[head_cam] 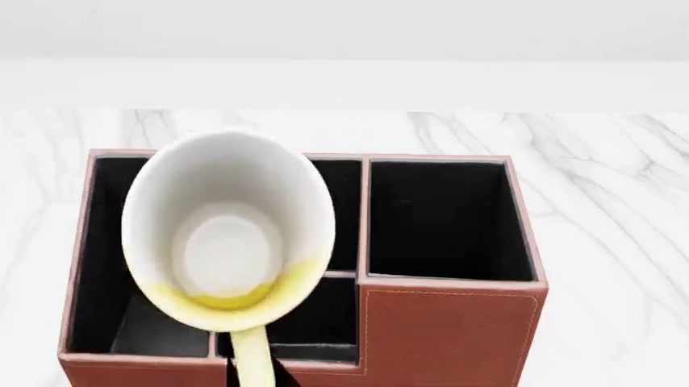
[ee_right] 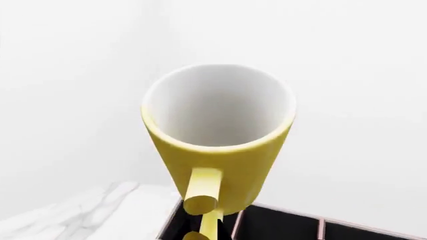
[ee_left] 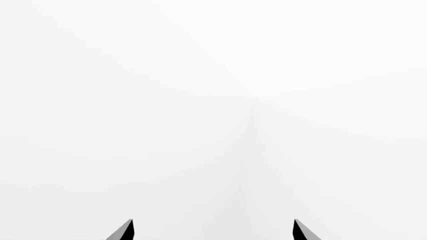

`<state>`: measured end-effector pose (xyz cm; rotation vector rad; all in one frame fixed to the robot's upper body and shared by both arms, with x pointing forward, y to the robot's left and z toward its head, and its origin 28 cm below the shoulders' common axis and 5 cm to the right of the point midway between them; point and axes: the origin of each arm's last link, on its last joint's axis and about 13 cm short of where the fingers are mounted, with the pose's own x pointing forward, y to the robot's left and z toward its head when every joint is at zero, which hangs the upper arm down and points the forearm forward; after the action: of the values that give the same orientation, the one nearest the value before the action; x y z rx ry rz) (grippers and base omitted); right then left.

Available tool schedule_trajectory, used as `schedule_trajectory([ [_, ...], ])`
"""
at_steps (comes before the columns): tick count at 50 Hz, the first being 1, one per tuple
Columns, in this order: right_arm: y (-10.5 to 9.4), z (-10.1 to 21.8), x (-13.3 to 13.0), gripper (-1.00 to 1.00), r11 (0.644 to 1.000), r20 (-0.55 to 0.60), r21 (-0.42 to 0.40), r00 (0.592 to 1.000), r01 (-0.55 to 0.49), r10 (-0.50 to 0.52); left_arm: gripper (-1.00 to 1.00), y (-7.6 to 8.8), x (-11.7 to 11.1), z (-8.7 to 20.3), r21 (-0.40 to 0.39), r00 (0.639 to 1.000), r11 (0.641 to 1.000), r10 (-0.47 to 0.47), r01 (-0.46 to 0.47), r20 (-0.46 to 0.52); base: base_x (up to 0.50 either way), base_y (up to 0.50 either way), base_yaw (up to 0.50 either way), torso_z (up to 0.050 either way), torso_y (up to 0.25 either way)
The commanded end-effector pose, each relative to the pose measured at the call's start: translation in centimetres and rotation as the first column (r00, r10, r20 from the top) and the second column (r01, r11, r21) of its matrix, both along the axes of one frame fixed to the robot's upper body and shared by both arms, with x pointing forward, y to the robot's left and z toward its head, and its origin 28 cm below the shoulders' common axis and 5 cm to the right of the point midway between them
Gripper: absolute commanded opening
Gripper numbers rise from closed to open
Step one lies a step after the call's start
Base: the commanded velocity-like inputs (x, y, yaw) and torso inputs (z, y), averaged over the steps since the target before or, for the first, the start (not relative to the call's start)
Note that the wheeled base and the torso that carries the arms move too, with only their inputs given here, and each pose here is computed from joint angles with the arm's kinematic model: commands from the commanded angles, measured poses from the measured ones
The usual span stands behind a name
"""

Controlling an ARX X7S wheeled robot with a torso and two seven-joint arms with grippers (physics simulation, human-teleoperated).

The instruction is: Pick up the yellow and white mug and place it to the right of the caddy.

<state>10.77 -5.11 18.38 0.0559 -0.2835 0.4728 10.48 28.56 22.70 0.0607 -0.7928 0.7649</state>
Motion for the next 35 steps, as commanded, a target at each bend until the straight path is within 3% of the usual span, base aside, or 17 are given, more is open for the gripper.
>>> schedule_trajectory([
  [1, -1.3, 1.5, 0.7, -1.00, 0.991, 0.035, 0.072, 0.993, 0.111, -0.114, 1.00, -0.1, 0.0, 0.0, 0.001, 1.000, 1.000, -0.012, 0.012, -0.002, 0.00, 0.00, 0.00, 0.000, 0.000],
  [12, -2.9, 2.4, 1.7, -1.00, 0.968, 0.044, 0.115, 0.973, 0.221, -0.227, 1.00, -0.1, 0.0, 0.0, 0.003, 1.000, 1.000, -0.018, 0.018, -0.006, 0.00, 0.00, 0.00, 0.000, 0.000],
  [20, -4.4, 2.5, 2.8, -1.00, 0.933, 0.050, 0.116, 0.936, 0.341, -0.349, 1.00, -0.2, 0.0, 0.0, 0.004, 1.000, 1.000, -0.024, 0.024, -0.005, 0.00, 0.00, 0.00, 0.000, 0.000],
  [35, -7.1, 2.4, 5.0, -1.00, 0.877, -0.002, 0.133, 0.885, 0.461, -0.465, 1.00, -0.2, 0.1, 0.1, 0.008, 1.000, 1.000, -0.027, 0.027, -0.009, 0.00, 0.00, 0.00, 0.000, 0.001],
])
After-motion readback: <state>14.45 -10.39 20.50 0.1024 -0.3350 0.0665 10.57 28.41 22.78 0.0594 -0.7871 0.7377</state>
